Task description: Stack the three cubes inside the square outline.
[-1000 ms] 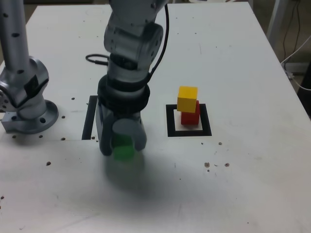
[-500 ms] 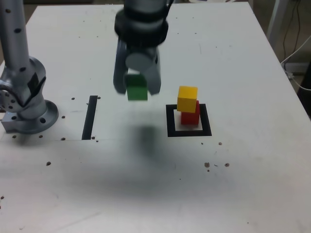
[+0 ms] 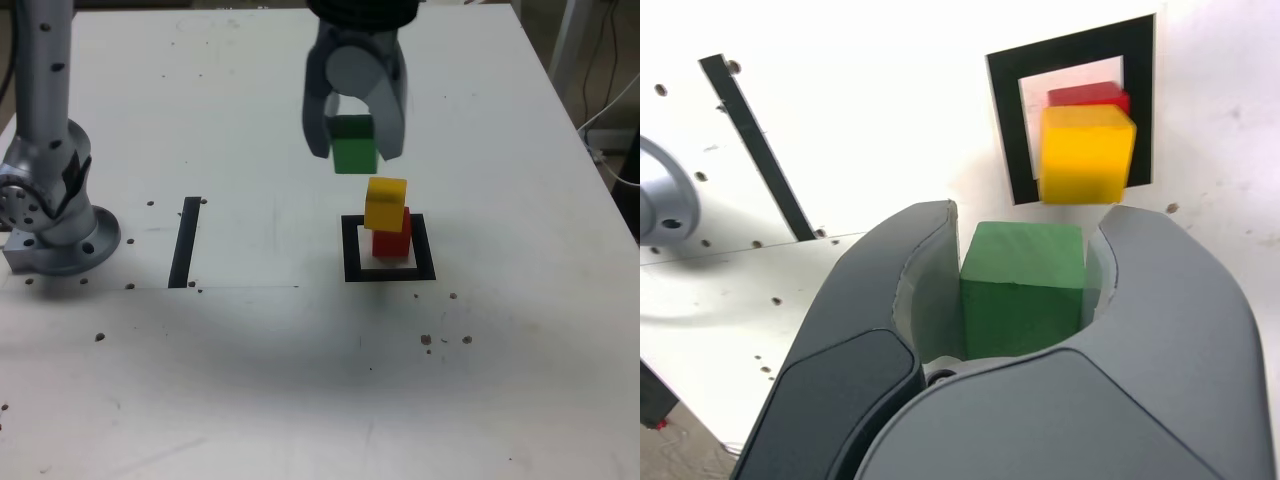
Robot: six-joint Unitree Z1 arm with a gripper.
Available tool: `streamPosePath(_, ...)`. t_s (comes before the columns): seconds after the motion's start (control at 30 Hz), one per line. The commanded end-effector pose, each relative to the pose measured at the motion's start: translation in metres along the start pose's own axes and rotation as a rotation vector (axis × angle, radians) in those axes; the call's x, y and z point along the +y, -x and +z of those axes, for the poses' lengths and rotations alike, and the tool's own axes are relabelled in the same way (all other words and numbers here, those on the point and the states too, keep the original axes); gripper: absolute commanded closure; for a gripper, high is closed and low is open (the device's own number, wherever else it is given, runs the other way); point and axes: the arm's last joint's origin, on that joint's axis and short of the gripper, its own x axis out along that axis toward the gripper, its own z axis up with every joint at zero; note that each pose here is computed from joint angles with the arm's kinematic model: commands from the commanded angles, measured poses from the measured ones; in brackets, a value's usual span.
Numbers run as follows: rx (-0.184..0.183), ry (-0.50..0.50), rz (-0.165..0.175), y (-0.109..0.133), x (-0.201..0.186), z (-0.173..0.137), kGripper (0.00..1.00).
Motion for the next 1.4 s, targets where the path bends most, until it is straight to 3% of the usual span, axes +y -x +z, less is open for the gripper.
streamPosePath(0.0, 0.025, 0.009, 0.006, -0.005, 0.001, 0.003, 0.96)
streamPosePath(0.43, 0.041, 0.047, 0.043, -0.021, 0.006, 0.027, 0.95)
streamPosePath(0.77, 0.031, 0.057, 0.045, -0.033, 0.006, 0.036, 0.95)
streamPosePath(0.93, 0.035, 0.057, 0.044, -0.036, 0.006, 0.037, 0.89)
streamPosePath(1.07, 0.041, 0.058, 0.042, -0.038, 0.006, 0.038, 0.74)
streamPosePath(1.27, 0.039, 0.047, 0.052, -0.039, 0.006, 0.038, 0.20)
streamPosePath(1.37, 0.038, 0.044, 0.060, -0.039, 0.006, 0.037, 0.04)
